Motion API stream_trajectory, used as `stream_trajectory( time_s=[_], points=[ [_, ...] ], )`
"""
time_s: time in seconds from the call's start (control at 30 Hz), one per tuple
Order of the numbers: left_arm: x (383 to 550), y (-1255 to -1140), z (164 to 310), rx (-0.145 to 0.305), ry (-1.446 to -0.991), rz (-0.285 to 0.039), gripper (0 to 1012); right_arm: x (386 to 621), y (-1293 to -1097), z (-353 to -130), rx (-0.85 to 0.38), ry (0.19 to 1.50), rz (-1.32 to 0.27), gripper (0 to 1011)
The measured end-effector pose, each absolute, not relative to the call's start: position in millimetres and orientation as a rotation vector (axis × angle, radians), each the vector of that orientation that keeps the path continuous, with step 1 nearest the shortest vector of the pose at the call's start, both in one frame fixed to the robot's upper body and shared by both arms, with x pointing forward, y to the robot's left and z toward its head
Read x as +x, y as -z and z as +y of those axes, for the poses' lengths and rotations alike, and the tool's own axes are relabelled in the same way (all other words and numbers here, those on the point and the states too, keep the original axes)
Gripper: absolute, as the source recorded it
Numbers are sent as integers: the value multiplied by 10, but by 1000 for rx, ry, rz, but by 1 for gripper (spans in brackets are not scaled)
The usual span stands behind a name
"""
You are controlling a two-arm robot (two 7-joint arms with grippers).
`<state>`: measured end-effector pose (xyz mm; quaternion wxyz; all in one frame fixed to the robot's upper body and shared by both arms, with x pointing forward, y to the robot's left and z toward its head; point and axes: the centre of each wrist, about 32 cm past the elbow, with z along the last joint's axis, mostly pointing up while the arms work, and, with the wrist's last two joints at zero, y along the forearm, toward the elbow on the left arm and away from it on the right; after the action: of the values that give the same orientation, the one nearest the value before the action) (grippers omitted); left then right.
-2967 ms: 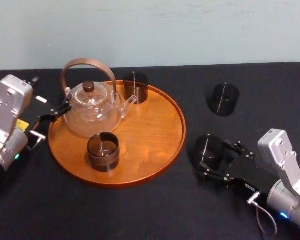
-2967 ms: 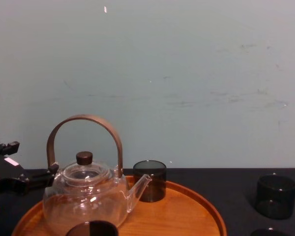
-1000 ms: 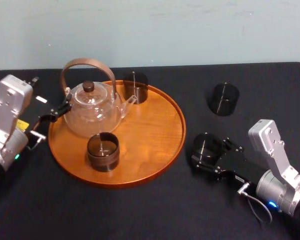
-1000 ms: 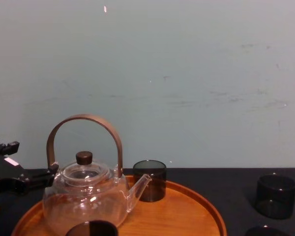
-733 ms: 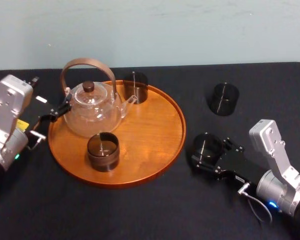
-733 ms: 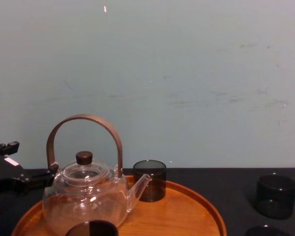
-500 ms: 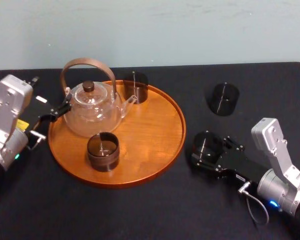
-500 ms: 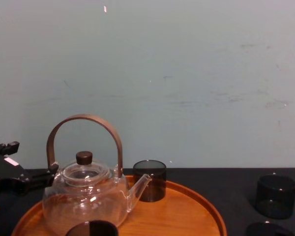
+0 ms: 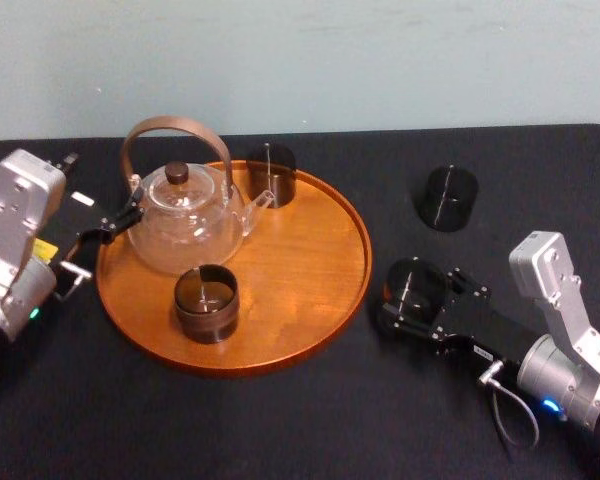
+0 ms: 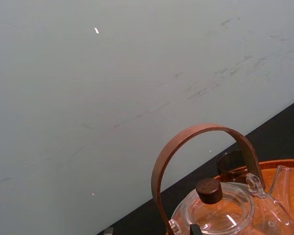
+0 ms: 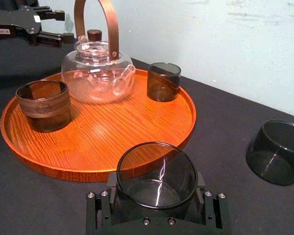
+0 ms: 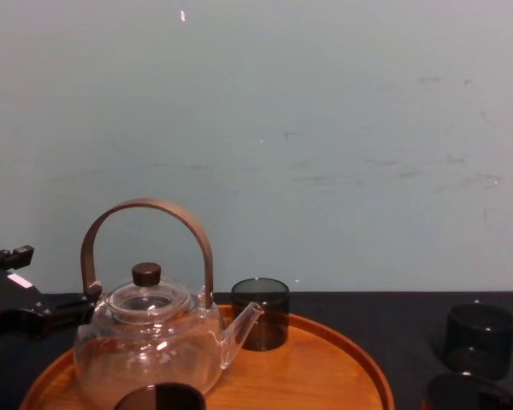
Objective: Pick up the glass from the table and place it on the tray.
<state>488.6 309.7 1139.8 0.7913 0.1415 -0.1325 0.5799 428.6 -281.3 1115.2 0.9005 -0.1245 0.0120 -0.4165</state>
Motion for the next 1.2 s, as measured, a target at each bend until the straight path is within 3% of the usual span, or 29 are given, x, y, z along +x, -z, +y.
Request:
stream_trajectory(
  time_s=[0.6,1.2],
  points=[
    [4886,-11398,3097,304,-1248,-285,1010,4289,-11501,-2717,-271,847,-12,907],
    [4886,-11398,3097,304,-1248,-285,1010,4399,-11647,-2501,-271,815,-48,906]
  ],
)
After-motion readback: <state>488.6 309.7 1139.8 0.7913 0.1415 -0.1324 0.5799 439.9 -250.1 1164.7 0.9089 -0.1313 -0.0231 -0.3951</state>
